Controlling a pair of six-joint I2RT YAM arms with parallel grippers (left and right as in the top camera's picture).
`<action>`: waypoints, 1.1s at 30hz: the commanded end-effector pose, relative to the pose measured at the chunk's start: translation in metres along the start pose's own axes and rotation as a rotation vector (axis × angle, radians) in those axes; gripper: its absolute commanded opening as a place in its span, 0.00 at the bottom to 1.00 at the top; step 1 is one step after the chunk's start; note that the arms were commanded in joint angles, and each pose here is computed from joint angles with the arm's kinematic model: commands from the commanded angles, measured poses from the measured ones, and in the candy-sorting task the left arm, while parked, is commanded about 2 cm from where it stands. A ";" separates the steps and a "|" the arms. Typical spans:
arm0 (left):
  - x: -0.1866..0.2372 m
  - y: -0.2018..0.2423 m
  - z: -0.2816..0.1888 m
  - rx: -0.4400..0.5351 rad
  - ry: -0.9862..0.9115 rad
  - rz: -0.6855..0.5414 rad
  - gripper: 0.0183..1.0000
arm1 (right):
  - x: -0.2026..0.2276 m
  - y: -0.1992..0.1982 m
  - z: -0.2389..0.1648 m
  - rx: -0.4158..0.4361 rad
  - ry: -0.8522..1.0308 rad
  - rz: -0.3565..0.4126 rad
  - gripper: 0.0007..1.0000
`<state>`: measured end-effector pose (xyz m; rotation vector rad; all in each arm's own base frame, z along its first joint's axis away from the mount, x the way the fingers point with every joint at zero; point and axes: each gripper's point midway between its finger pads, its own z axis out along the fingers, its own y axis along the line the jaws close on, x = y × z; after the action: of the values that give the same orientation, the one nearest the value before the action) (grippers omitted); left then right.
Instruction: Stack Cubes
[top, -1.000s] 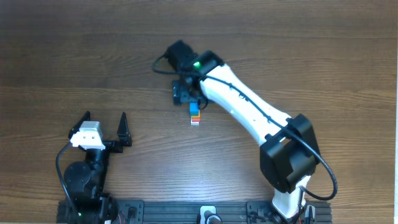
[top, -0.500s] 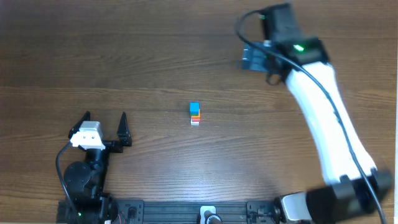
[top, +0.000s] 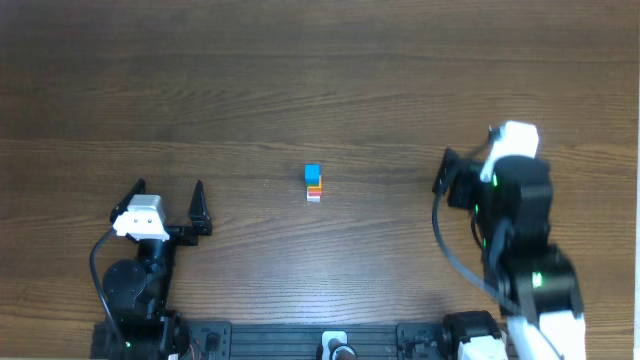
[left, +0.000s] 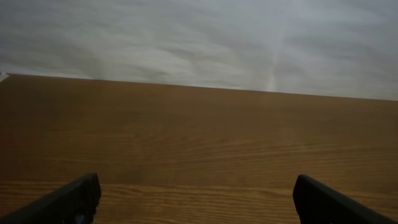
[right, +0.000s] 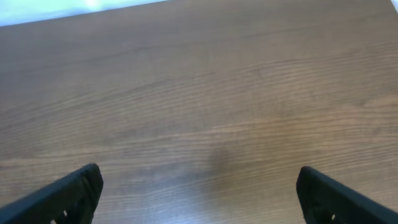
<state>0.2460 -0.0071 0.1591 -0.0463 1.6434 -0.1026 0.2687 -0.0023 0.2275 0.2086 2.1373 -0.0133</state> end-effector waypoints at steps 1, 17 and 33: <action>0.002 0.002 0.000 -0.012 0.001 0.018 1.00 | 0.019 -0.006 -0.009 -0.025 -0.133 -0.031 0.99; 0.002 0.002 0.000 -0.012 0.001 0.018 1.00 | 0.036 -0.008 -0.019 -0.103 -0.533 -0.040 0.99; 0.002 0.002 0.000 -0.012 0.001 0.018 1.00 | 0.066 -0.009 0.017 -0.091 -0.522 -0.058 0.99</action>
<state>0.2460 -0.0071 0.1592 -0.0462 1.6430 -0.1026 0.2450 -0.0033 0.1726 0.0813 1.6102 0.0005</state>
